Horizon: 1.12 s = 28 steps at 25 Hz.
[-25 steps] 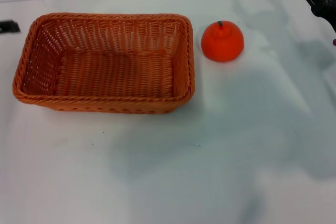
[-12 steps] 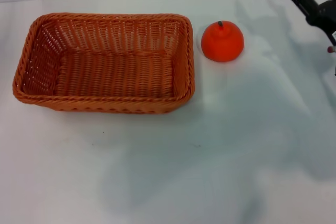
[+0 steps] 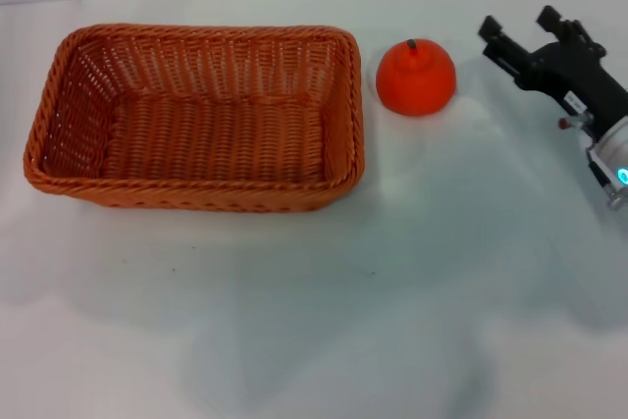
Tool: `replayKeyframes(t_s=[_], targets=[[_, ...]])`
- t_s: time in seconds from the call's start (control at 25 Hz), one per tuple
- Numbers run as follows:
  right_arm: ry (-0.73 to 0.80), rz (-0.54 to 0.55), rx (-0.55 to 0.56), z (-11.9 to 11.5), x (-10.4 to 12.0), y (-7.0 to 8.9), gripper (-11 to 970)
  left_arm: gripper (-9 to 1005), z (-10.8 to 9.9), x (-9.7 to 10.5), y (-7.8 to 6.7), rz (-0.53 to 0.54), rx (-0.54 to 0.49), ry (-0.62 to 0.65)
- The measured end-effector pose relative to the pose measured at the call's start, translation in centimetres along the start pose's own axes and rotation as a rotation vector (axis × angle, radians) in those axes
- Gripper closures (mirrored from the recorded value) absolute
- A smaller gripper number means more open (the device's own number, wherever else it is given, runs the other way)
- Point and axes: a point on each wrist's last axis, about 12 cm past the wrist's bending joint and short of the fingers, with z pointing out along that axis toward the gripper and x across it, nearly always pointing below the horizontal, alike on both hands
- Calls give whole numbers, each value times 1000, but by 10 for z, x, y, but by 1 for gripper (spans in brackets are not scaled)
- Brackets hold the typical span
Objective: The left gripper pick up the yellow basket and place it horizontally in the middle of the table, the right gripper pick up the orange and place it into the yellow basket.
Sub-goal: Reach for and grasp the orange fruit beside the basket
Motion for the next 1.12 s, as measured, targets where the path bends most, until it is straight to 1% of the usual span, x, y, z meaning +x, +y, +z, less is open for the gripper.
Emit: replayKeyframes(t_s=[0.24, 0.48, 0.92, 1.12], targets=[[-69, -41, 58, 15, -3, -11, 116, 74, -1, 2, 1, -5, -10, 8], [-113, -56, 108, 23, -6, -20, 118, 73, -1, 3, 2, -3, -14, 15], [-198, -60, 87, 32, -11, -20, 122, 73, -1, 9, 1, -13, -20, 33], [-215, -74, 113, 37, -10, -24, 124, 73, 0, 10, 0, -13, -14, 39]])
